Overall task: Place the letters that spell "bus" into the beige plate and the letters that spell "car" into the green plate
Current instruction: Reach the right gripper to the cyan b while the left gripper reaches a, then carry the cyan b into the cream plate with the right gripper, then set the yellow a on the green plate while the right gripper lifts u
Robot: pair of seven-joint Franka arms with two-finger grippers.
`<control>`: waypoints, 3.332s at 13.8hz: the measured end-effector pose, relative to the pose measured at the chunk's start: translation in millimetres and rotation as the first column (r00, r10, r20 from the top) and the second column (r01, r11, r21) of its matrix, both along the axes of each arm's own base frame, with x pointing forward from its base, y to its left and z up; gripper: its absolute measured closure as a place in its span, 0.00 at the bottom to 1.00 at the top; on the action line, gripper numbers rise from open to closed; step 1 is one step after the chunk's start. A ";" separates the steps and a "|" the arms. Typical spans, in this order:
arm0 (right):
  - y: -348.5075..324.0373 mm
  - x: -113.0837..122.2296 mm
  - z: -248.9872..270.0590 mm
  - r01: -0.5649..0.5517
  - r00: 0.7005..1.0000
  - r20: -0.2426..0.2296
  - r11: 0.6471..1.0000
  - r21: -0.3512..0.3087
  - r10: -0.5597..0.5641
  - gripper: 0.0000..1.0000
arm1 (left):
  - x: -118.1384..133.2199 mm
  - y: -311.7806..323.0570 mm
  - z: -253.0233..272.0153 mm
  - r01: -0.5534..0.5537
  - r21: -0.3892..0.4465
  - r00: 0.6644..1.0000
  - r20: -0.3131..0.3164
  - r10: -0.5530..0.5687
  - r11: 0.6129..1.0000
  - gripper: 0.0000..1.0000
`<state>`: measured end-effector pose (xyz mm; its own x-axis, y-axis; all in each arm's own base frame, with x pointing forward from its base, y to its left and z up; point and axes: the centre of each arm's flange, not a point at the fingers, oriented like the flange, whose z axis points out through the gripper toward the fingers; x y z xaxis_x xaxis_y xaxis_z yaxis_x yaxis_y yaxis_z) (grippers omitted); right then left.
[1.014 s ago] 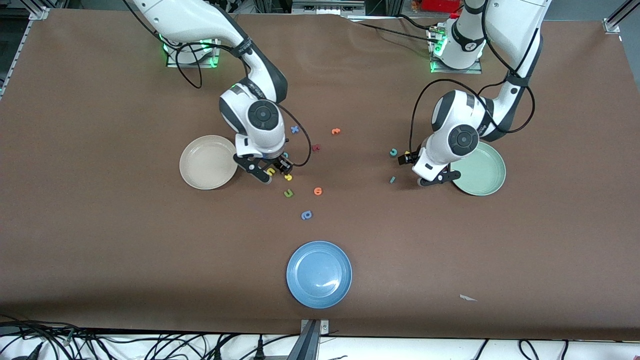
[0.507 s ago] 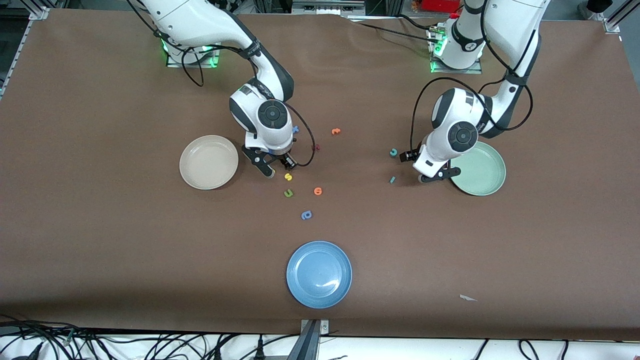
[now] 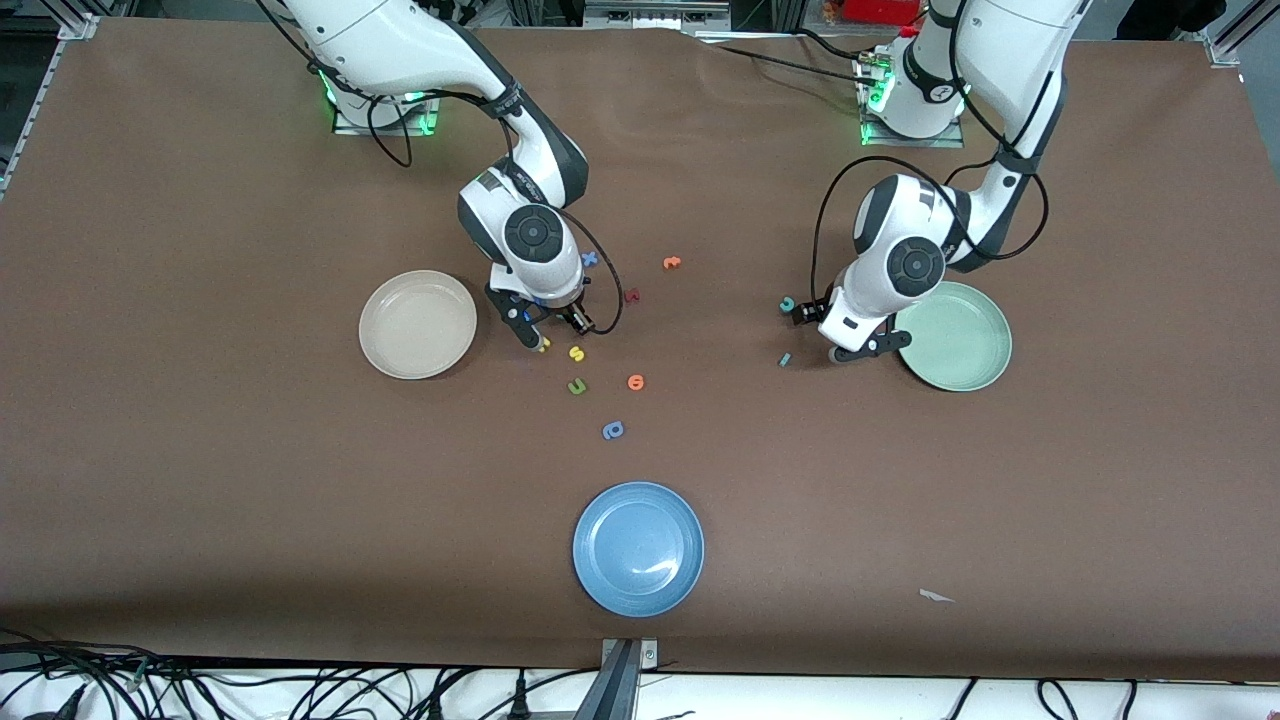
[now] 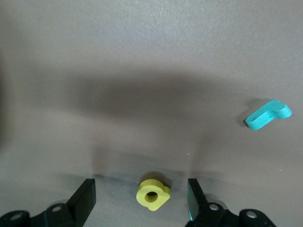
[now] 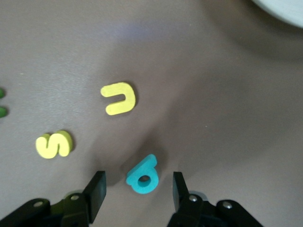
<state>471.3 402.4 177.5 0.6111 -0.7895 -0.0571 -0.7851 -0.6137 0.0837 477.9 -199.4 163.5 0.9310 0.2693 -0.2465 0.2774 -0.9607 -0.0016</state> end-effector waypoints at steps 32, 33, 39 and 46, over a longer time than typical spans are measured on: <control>-237.7 69.4 55.9 -0.277 0.947 -0.167 0.961 0.007 0.274 0.62 | -7.1 -11.0 2.4 -0.021 0.009 0.999 -0.035 0.021 1.000 0.65; -236.7 69.1 56.1 -0.276 0.947 -0.166 0.961 0.010 0.274 0.54 | -7.1 -10.8 2.4 -0.025 0.010 0.999 -0.036 0.025 1.000 0.59; -205.9 67.9 78.4 -0.297 0.946 -0.120 0.953 0.055 0.302 0.07 | 4.8 3.3 5.3 -0.088 0.011 0.996 -0.027 0.088 0.996 0.59; -106.1 52.7 86.5 -0.382 0.924 0.039 0.919 0.102 0.380 0.49 | 11.1 8.9 4.1 -0.115 0.012 0.993 -0.026 0.116 0.993 0.61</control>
<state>524.0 296.3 264.0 0.8660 -0.4871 -0.1132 -0.4912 -0.8710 -0.0101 488.9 -190.5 167.5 0.8867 0.3774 -0.2670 0.3863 -0.9222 -0.0206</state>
